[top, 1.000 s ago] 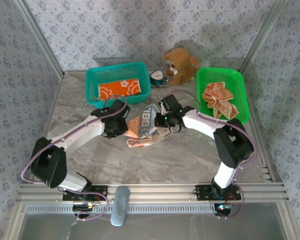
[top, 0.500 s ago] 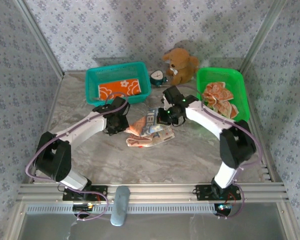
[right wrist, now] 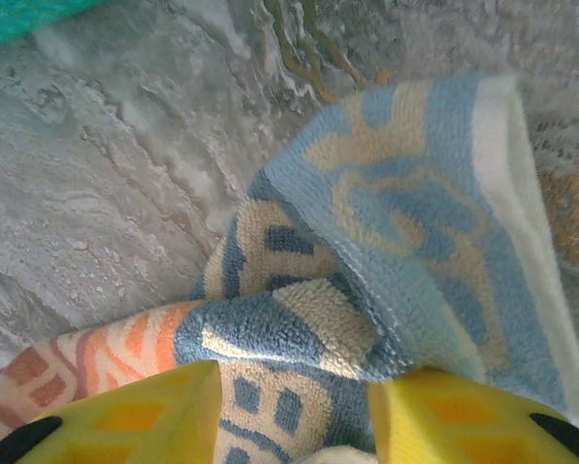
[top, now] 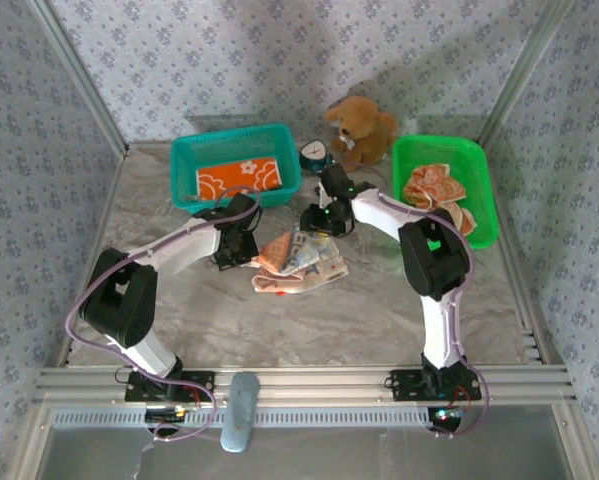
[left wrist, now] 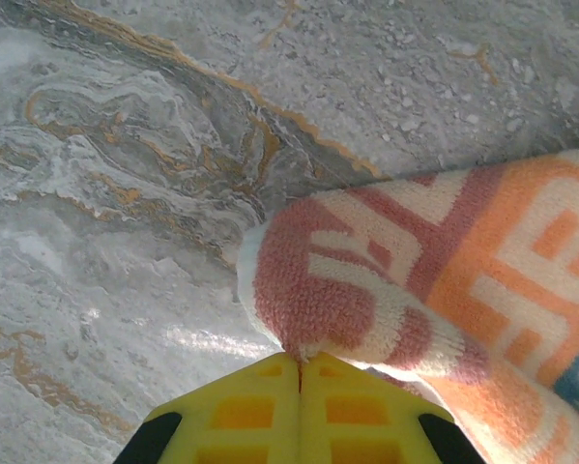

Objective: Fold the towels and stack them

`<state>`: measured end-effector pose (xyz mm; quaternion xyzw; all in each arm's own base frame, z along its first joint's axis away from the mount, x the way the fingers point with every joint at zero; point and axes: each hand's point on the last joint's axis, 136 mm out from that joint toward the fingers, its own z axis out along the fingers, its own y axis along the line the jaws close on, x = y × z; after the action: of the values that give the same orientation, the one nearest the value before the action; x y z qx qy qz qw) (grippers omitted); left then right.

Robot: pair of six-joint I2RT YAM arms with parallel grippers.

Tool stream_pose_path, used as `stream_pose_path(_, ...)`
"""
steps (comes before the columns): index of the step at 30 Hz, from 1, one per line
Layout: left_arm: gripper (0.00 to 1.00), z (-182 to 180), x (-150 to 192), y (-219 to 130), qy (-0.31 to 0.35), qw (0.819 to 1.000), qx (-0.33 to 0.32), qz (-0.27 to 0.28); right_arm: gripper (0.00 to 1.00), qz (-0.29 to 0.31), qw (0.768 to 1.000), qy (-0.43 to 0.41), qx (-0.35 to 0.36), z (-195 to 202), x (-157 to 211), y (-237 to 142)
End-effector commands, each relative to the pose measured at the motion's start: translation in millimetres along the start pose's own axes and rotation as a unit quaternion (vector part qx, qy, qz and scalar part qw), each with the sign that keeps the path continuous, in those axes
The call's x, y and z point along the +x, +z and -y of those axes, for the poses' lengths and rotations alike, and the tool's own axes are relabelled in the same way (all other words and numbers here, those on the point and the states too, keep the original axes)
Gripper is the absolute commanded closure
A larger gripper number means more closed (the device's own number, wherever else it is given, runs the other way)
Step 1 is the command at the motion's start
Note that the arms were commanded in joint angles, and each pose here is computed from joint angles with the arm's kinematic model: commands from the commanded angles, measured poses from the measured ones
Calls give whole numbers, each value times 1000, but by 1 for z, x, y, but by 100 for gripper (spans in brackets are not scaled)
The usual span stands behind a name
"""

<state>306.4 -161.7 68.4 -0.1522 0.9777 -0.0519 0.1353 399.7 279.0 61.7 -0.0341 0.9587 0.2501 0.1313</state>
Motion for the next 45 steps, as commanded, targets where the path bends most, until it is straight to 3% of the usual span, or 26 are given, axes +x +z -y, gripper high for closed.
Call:
stream_pose_path(1,100,8,-9,-3,4,1000,14,11,51,52,998,-28,-22,-7,1,-30)
stream_pose_path(10,100,8,-10,2,4,1000,11,3,57,44,997,-28,-63,5,49,-24)
stream_pose_path(26,100,7,-9,4,-2,1000,9,0,60,1,996,-29,-86,-1,69,7)
stream_pose_path(34,100,8,-9,3,-3,1000,9,1,85,6,996,-24,-84,-5,75,-2)
stream_pose_path(37,100,8,-10,-2,-4,1000,12,3,100,12,997,-25,-72,-2,76,-12)
stream_pose_path(45,100,7,-12,-33,-17,999,32,20,100,33,998,-35,-49,-2,83,-59)
